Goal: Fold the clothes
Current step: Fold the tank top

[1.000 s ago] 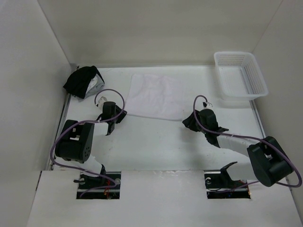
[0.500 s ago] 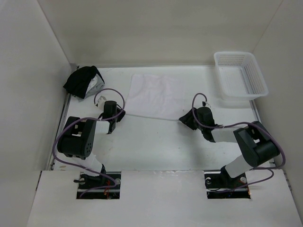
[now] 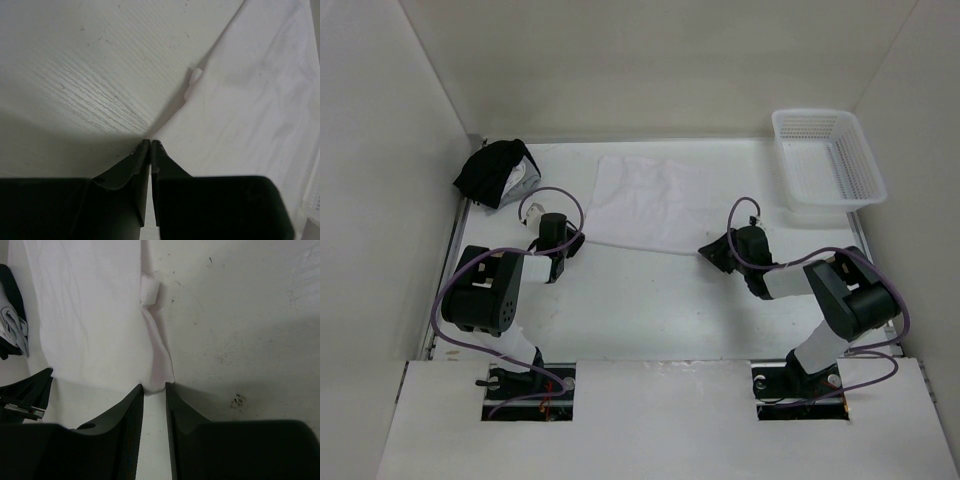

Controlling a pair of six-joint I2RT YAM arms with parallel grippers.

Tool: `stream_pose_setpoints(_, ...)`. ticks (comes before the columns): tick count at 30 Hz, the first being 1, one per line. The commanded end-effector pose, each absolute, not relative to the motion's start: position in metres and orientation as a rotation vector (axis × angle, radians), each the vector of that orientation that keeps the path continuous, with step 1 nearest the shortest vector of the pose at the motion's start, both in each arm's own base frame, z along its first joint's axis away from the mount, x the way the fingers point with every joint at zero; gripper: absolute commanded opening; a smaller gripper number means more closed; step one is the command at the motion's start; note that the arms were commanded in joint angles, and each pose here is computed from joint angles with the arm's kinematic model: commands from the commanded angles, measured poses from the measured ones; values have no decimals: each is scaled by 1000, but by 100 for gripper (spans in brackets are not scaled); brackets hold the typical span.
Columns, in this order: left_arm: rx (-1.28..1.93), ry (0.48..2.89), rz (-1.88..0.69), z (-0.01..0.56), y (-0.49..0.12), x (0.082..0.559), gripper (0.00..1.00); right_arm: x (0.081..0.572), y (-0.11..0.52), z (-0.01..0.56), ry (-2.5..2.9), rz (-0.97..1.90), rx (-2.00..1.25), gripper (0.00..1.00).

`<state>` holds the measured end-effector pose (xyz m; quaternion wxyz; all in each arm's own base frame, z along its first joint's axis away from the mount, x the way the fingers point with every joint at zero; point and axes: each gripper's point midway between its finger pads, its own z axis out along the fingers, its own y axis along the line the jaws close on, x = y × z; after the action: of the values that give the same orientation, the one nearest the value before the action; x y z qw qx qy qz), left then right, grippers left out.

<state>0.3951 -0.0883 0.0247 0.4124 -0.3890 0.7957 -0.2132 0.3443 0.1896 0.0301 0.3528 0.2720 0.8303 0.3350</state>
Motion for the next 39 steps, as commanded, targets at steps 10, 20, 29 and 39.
stream_pose_setpoints(10,-967,1940,-568,42,-91,405,0,368,184,47,2045,837,710,2)
stream_pose_setpoints(20,-795,1737,-690,159,-92,347,0,305,173,147,1898,796,475,0)
stream_pose_setpoints(29,-640,1440,-780,324,-71,223,0,190,144,289,1726,864,322,0)
stream_pose_setpoints(39,-604,1495,-709,314,-84,236,0,185,173,312,1747,818,187,2)
